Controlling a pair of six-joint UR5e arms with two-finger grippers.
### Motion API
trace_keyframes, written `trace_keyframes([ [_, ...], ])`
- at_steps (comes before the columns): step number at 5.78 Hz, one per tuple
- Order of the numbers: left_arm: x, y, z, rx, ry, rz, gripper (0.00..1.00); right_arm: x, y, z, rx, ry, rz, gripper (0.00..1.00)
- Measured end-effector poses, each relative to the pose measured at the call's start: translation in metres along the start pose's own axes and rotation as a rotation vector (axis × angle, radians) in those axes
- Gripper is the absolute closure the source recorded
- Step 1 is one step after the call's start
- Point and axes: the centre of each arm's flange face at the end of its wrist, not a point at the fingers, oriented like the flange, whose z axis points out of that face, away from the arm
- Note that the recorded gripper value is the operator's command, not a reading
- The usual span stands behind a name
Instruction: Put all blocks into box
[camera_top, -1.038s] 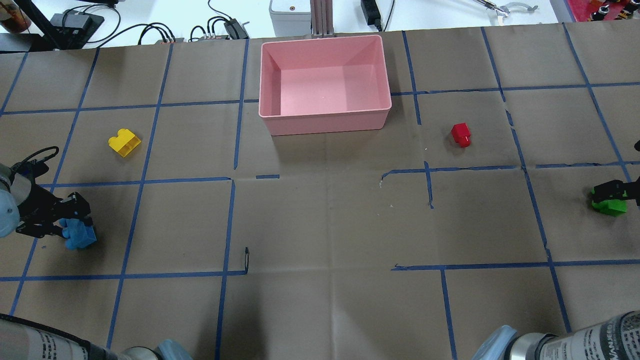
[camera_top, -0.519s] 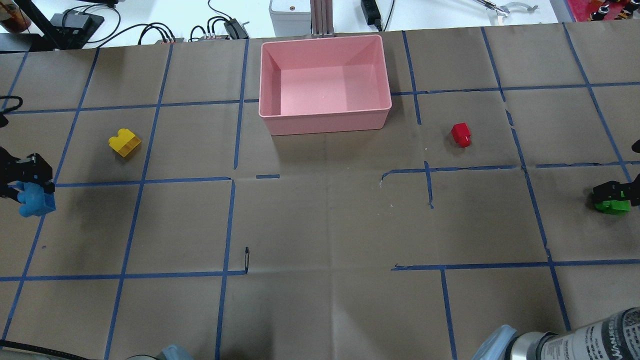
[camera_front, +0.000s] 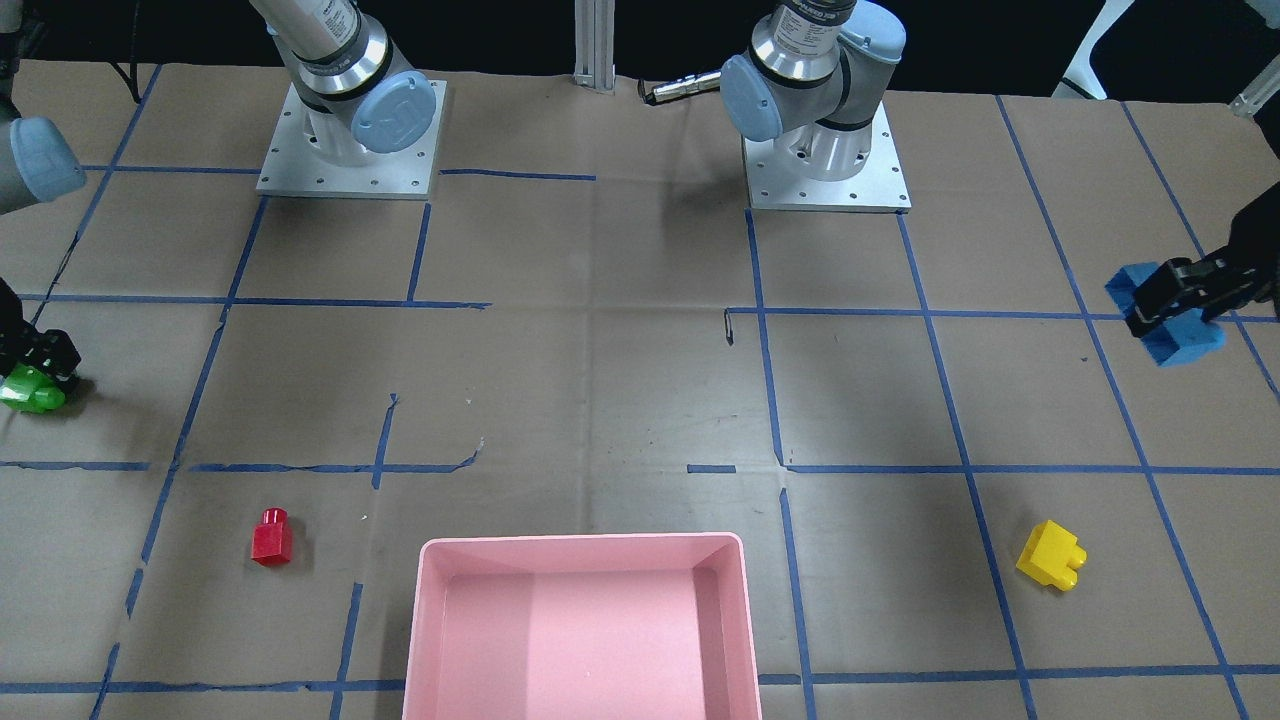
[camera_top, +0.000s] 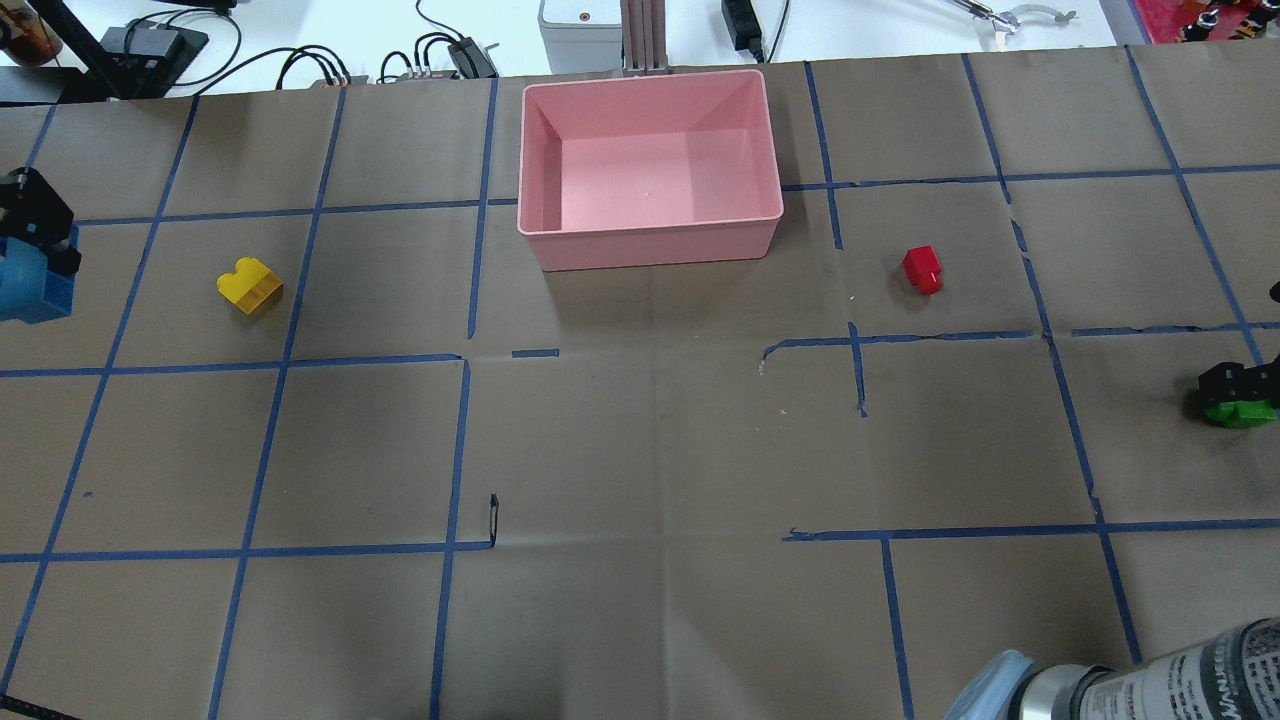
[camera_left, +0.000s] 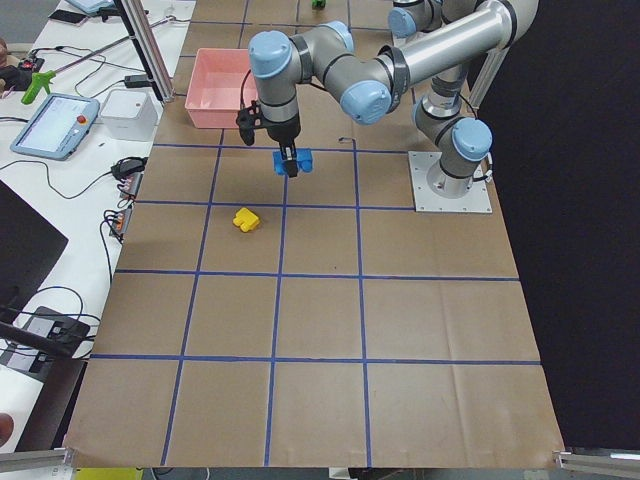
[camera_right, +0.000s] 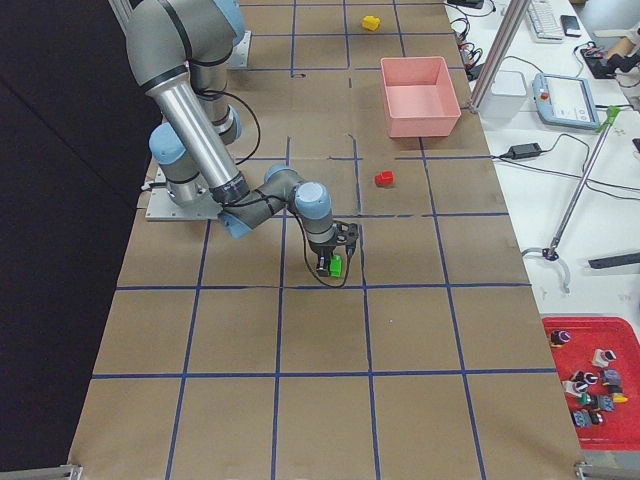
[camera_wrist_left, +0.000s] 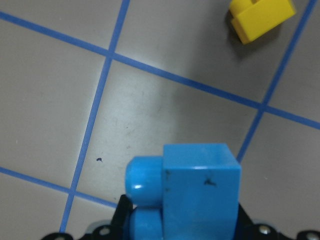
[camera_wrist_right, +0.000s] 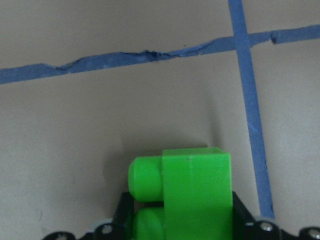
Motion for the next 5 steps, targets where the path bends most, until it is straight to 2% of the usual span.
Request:
trace_keyframes([
  [2,0.142,-0.037,-0.005,0.027,0.066,0.188,0.82,0.002,-0.020,-0.034,0.055,0.045,-0.019,0.96],
  [4,0.318,-0.084,0.004,0.044,0.095,0.204,0.82,-0.045,-0.059,-0.098,0.173,0.081,-0.146,0.96],
  [5,0.394,-0.110,0.027,0.046,0.096,0.176,0.82,-0.082,-0.082,-0.126,0.246,0.066,-0.238,0.97],
])
